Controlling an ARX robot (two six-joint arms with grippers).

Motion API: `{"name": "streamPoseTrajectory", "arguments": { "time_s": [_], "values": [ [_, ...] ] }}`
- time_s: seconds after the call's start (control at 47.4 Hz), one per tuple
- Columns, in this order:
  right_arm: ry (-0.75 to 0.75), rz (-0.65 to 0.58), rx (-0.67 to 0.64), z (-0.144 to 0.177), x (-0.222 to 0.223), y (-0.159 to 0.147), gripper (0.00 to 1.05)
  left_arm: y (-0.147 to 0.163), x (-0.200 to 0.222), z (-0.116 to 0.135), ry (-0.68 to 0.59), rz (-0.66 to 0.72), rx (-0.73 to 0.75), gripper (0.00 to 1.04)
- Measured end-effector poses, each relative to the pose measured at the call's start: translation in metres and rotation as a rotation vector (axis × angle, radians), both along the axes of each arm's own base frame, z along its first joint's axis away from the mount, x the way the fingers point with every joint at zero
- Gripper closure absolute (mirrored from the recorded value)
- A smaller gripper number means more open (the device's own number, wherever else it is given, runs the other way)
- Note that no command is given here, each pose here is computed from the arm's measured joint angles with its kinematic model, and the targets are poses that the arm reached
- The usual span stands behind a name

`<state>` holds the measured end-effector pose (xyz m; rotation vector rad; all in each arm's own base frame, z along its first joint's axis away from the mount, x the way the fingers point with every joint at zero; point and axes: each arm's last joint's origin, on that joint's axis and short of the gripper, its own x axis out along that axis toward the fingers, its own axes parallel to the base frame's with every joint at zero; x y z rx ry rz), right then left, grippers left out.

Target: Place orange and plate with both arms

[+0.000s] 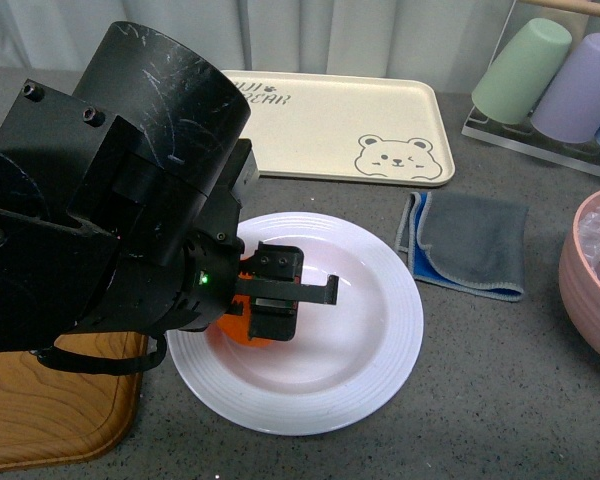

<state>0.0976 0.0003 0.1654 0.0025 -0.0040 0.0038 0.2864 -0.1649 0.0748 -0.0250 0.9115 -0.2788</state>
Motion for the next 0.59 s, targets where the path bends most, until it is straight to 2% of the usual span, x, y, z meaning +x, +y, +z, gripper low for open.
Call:
{"name": "streamPoseTrajectory", "arguments": {
  "time_s": [0.148,0.232,0.295,0.527,0.591],
  "values": [
    [0.000,0.000,0.000,0.000,0.000,0.000,0.09,0.000,0.000,0.001,0.006,-0.005,-0.007,0.19],
    [0.000,0.000,0.000,0.000,0.000,0.000,0.09,0.000,0.000,0.009,-0.008,-0.013,-0.041,0.05],
    [0.000,0.000,0.000,0.000,0.000,0.000,0.09,0.000,-0.002,0.020,-0.026,-0.008,-0.079,0.07],
    [0.000,0.000,0.000,0.000,0.000,0.000,0.09,0.016,-0.015,0.055,-0.130,0.064,-0.152,0.07],
    [0.000,0.000,0.000,0.000,0.000,0.000,0.09,0.025,-0.018,0.050,-0.428,0.170,-0.047,0.19]
  ]
}}
